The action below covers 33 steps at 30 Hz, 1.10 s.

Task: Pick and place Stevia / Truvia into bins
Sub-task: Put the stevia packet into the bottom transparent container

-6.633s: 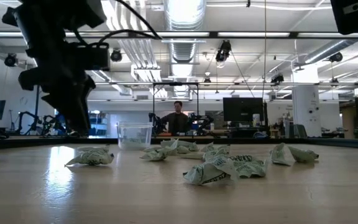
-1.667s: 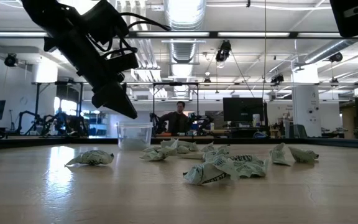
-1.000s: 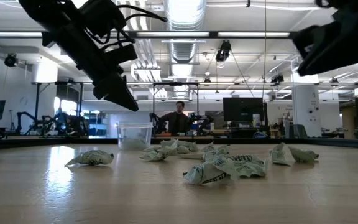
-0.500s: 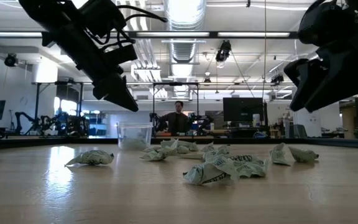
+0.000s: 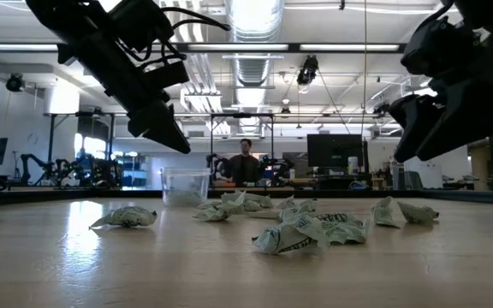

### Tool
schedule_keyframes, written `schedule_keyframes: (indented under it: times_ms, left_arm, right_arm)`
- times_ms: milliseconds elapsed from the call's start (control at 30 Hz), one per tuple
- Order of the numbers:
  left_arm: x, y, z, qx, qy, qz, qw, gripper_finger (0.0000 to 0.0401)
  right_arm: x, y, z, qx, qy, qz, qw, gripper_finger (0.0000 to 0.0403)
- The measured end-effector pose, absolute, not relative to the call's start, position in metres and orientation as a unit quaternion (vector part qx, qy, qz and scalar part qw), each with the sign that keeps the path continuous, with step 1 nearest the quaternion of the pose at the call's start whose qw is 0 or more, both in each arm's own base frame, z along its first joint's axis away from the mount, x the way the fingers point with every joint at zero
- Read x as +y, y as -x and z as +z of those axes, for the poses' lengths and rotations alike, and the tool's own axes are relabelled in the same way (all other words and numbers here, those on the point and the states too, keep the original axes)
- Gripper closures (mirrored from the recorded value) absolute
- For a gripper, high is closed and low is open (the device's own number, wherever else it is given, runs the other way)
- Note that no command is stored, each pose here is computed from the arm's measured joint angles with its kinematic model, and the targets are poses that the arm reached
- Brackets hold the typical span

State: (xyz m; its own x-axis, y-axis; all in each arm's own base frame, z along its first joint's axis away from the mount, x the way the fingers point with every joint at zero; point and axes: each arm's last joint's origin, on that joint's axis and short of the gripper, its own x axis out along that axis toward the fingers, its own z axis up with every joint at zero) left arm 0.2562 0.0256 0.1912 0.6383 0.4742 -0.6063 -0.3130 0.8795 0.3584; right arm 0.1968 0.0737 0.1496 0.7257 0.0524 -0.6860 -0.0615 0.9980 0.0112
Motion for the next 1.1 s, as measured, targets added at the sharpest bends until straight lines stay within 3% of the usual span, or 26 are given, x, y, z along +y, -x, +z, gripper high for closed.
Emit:
schedule_keyframes:
  times_ms: [567, 1100]
  left_arm:
    - [0.026, -0.256, 0.191, 0.365, -0.110, 0.219, 0.898, 0.0289]
    - [0.025, -0.256, 0.191, 0.365, -0.109, 0.216, 0.899, 0.0289]
  right_arm:
    - [0.072, -0.221, 0.127, 0.423, -0.003, 0.062, 0.904, 0.0240]
    - [0.073, -0.221, 0.115, 0.452, -0.005, 0.069, 0.889, 0.0270]
